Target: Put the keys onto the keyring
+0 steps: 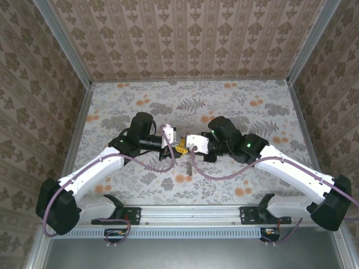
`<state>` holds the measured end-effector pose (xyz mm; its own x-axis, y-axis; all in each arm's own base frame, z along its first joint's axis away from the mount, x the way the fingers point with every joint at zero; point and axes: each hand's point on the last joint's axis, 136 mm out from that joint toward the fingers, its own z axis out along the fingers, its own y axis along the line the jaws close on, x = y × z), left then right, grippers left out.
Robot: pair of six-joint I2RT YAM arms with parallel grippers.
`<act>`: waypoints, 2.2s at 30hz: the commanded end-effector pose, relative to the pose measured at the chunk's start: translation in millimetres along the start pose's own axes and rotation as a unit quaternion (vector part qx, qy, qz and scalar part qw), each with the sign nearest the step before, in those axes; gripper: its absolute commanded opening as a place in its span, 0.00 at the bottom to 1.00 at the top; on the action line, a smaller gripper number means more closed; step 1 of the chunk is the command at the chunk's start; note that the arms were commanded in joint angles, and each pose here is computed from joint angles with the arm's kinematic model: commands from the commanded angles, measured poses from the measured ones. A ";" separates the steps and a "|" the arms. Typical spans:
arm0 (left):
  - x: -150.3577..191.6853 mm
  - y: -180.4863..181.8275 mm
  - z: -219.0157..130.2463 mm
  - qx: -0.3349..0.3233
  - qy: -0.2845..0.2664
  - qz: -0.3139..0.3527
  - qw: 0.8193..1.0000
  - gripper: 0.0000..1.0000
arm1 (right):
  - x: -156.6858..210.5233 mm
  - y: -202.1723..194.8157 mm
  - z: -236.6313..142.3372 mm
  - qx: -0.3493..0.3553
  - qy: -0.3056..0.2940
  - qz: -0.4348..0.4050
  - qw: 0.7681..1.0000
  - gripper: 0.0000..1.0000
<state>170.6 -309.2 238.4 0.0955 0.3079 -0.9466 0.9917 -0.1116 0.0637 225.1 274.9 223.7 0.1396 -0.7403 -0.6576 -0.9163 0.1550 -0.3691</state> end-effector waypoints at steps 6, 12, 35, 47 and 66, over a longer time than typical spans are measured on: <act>2.7 1.7 6.8 -0.003 0.006 0.001 1.000 0.23 | -31.5 -5.7 -12.7 0.009 -0.068 0.000 0.998 0.00; -7.0 7.9 5.2 -0.024 0.006 0.014 1.000 0.00 | -31.1 -3.9 -12.2 0.009 -0.073 0.003 0.997 0.00; -50.0 -10.6 -0.3 0.020 -0.137 0.069 0.988 0.00 | -25.5 6.7 -22.3 -0.029 -0.199 0.064 0.978 0.21; -43.7 -2.6 7.5 0.003 -0.137 0.055 0.989 0.00 | -37.7 13.5 -31.6 -0.038 -0.246 0.034 0.968 0.20; -46.7 -9.4 -0.5 0.013 -0.138 0.054 0.989 0.00 | -24.0 11.8 -39.3 -0.043 -0.262 0.066 0.962 0.21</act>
<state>163.1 -325.4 267.0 0.1394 0.0656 -0.9881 0.9823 -0.1354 0.1296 209.2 265.8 251.1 0.1616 -0.3591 -0.9192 -0.9491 0.1985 -0.2444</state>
